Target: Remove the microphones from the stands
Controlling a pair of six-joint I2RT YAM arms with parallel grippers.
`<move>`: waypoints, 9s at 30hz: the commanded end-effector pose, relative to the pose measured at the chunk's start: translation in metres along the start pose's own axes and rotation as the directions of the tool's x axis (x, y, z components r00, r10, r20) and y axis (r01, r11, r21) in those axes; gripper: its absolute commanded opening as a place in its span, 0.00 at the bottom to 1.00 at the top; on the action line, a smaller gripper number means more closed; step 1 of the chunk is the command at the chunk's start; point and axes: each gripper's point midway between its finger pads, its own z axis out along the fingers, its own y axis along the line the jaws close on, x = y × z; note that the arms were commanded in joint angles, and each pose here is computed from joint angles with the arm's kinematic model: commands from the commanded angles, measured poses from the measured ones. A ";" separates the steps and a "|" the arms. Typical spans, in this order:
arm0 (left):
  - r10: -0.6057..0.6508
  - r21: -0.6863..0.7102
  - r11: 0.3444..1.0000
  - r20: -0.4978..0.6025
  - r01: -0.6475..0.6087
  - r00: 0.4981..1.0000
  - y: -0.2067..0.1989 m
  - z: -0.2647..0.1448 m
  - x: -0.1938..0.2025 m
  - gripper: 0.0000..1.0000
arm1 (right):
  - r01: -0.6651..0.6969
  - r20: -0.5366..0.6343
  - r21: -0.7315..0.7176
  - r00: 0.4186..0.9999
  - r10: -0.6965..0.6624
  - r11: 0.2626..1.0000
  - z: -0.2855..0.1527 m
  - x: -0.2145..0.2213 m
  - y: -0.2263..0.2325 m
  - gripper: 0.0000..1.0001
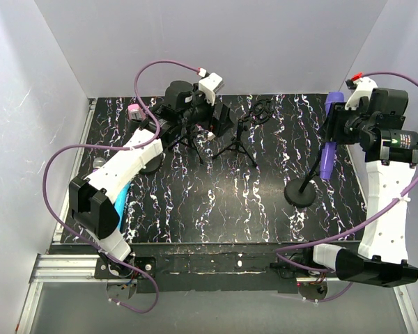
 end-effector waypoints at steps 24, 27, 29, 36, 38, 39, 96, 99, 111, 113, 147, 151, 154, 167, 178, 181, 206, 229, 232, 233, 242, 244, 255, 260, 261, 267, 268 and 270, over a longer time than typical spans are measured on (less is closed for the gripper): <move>0.132 0.017 0.991 0.127 -0.135 0.983 -0.007 -0.013 -0.044 0.98 | -0.150 0.109 -0.109 0.981 0.162 0.983 0.005 -0.075 0.115 0.08; 0.147 0.014 0.989 0.134 -0.150 0.980 -0.007 -0.016 -0.046 0.98 | -0.163 0.100 -0.141 0.979 0.177 0.977 0.009 -0.078 0.132 0.09; 0.151 0.016 0.988 0.141 -0.154 0.978 -0.008 -0.018 -0.048 0.98 | -0.161 0.084 -0.149 0.981 0.175 0.976 0.014 -0.074 0.140 0.10; 0.064 0.065 0.995 0.183 -0.077 0.981 -0.020 -0.021 -0.065 0.98 | -0.252 0.071 0.060 0.966 0.248 0.966 0.045 -0.055 0.115 0.01; 0.027 0.108 0.993 0.202 -0.049 0.979 -0.029 -0.024 -0.070 0.98 | -0.249 0.053 0.044 0.968 0.246 0.968 0.049 -0.049 0.121 0.12; 0.022 0.124 0.991 0.213 -0.049 0.977 -0.033 -0.026 -0.072 0.98 | -0.233 0.036 0.009 0.972 0.233 0.972 0.048 -0.045 0.128 0.23; 0.256 0.288 0.916 0.118 -0.280 0.960 -0.148 0.004 -0.072 0.61 | 0.028 0.274 -0.208 0.961 0.031 0.978 -0.021 -0.040 0.087 0.84; 0.243 0.300 0.917 0.099 -0.262 0.965 -0.133 -0.003 -0.070 0.55 | 0.075 0.269 -0.255 0.963 -0.004 0.964 -0.022 -0.030 0.095 0.85; 0.170 0.487 0.850 0.110 -0.202 0.979 -0.124 -0.013 -0.073 0.52 | 0.245 0.293 -0.400 0.947 -0.129 0.883 -0.020 -0.005 0.119 0.88; 0.163 0.484 0.853 0.107 -0.194 0.981 -0.123 -0.010 -0.072 0.62 | 0.308 0.337 -0.415 0.926 -0.170 0.856 -0.024 0.002 0.123 0.90; 0.133 0.380 0.916 0.012 -0.127 0.991 -0.136 0.013 -0.058 0.63 | 0.369 0.344 -0.401 0.909 -0.235 0.838 -0.041 0.019 0.119 0.98; 0.103 0.413 0.907 -0.021 -0.085 0.994 -0.114 0.000 -0.057 0.54 | 0.383 0.337 -0.419 0.907 -0.251 0.823 -0.034 0.025 0.121 0.98; 0.067 0.485 0.874 -0.031 -0.044 0.997 -0.102 -0.015 -0.058 0.45 | 0.404 0.333 -0.448 0.903 -0.271 0.798 -0.029 0.030 0.126 0.97; 0.142 0.592 0.790 0.073 -0.158 0.987 -0.074 -0.068 -0.067 0.20 | 0.501 0.403 -0.561 0.860 -0.312 0.659 -0.019 0.025 0.152 0.95; 0.248 0.566 0.772 0.153 -0.291 0.957 -0.060 -0.093 -0.071 0.19 | 0.565 0.461 -0.644 0.825 -0.328 0.516 -0.013 0.032 0.189 0.94; 0.294 0.530 0.776 0.174 -0.341 0.940 -0.055 -0.093 -0.075 0.19 | 0.574 0.475 -0.642 0.818 -0.324 0.508 -0.009 0.030 0.194 0.94; 0.238 0.366 0.893 0.112 -0.263 0.965 -0.050 -0.028 -0.085 0.77 | 0.518 0.457 -0.689 0.853 -0.252 0.507 0.002 0.050 0.204 0.96; 0.148 0.367 0.913 0.106 -0.177 0.983 -0.056 -0.027 -0.101 0.00 | 0.497 0.500 -0.677 0.852 -0.156 0.543 0.044 0.019 0.236 0.91; 0.140 0.368 0.915 0.101 -0.168 0.985 -0.056 -0.034 -0.100 0.00 | 0.516 0.530 -0.680 0.837 -0.138 0.521 0.060 0.014 0.253 0.91; 0.138 0.369 0.915 0.099 -0.165 0.985 -0.056 -0.036 -0.099 0.00 | 0.519 0.532 -0.682 0.836 -0.138 0.515 0.068 0.017 0.260 0.91; 0.042 0.322 0.944 0.103 -0.074 0.994 -0.052 -0.046 -0.112 0.00 | 0.533 0.582 -0.662 0.809 -0.087 0.528 0.100 0.016 0.298 0.92; 0.021 0.295 0.954 0.093 -0.048 0.995 -0.049 -0.046 -0.111 0.00 | 0.548 0.603 -0.639 0.793 -0.091 0.540 0.102 0.015 0.305 0.90; -0.070 0.295 0.955 0.093 0.039 0.993 -0.047 -0.051 -0.120 0.00 | 0.570 0.677 -0.441 0.718 -0.161 0.693 0.127 0.004 0.316 0.68; -0.032 0.322 0.947 0.112 -0.006 0.993 -0.052 -0.060 -0.126 0.00 | 0.514 0.635 -0.452 0.760 -0.142 0.729 0.134 0.006 0.312 0.29; -0.018 0.316 0.948 0.125 -0.023 0.992 -0.051 -0.062 -0.130 0.00 | 0.489 0.618 -0.453 0.775 -0.133 0.746 0.135 0.006 0.309 0.15; 0.244 0.231 0.911 0.370 -0.343 0.897 -0.063 -0.113 -0.192 0.00 | 0.416 0.502 -0.424 0.847 -0.173 0.804 0.153 0.029 0.289 0.01; 0.320 0.173 0.890 0.421 -0.421 0.849 -0.066 -0.123 -0.208 0.00 | 0.396 0.484 -0.430 0.860 -0.163 0.811 0.155 0.033 0.288 0.01; 0.411 0.049 0.873 0.461 -0.485 0.787 -0.061 -0.141 -0.237 0.00 | 0.369 0.448 -0.435 0.880 -0.159 0.821 0.159 0.040 0.285 0.01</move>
